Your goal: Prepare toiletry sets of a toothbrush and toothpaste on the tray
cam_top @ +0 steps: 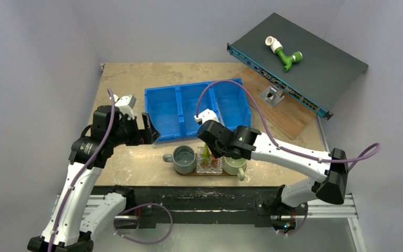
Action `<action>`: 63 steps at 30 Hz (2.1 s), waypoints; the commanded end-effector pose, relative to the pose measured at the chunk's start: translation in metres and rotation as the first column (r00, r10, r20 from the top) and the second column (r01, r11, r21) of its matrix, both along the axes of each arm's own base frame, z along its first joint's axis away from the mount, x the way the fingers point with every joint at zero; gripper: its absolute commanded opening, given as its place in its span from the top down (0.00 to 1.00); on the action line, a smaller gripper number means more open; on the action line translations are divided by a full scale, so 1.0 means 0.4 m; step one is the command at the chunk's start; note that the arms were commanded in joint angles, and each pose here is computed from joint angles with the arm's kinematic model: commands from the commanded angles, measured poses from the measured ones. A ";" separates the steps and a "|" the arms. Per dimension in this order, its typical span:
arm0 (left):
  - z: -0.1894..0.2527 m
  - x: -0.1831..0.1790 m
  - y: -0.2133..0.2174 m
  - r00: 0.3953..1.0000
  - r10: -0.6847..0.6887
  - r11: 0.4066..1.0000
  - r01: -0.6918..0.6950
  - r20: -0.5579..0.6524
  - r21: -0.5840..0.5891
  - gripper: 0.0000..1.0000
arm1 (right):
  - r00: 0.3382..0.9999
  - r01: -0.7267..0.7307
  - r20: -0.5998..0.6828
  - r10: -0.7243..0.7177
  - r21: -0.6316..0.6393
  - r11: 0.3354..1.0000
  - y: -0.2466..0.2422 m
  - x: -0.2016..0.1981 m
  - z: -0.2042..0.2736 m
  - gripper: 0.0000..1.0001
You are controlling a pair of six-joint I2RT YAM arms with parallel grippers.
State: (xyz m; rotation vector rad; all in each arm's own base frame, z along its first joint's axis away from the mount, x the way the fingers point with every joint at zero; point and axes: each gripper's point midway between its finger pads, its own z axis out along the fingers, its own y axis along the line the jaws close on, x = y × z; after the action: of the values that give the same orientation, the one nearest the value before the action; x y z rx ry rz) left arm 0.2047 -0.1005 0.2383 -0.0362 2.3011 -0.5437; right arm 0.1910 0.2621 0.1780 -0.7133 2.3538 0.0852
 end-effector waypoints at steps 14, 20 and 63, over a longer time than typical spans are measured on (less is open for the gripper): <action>0.014 0.020 -0.012 0.999 -0.019 1.000 0.019 0.031 -0.019 0.03 | 0.998 0.062 0.012 -0.063 0.091 0.994 0.007 0.020 0.003 0.89; 0.011 0.023 -0.015 1.000 -0.020 1.000 0.021 0.024 -0.022 0.03 | 0.997 0.067 0.038 -0.071 0.117 0.991 0.001 0.024 0.058 0.72; -0.066 0.025 -0.051 0.991 -0.115 0.991 0.119 0.065 -0.055 0.02 | 0.902 0.420 -0.002 -0.433 0.246 0.874 -0.157 0.566 -0.086 0.65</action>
State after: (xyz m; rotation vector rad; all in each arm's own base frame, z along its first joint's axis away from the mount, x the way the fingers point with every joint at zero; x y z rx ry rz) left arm 0.2076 -0.1165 0.2057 0.0286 2.3051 -0.6412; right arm 0.3963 0.1895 0.1448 -0.0960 2.3845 0.0811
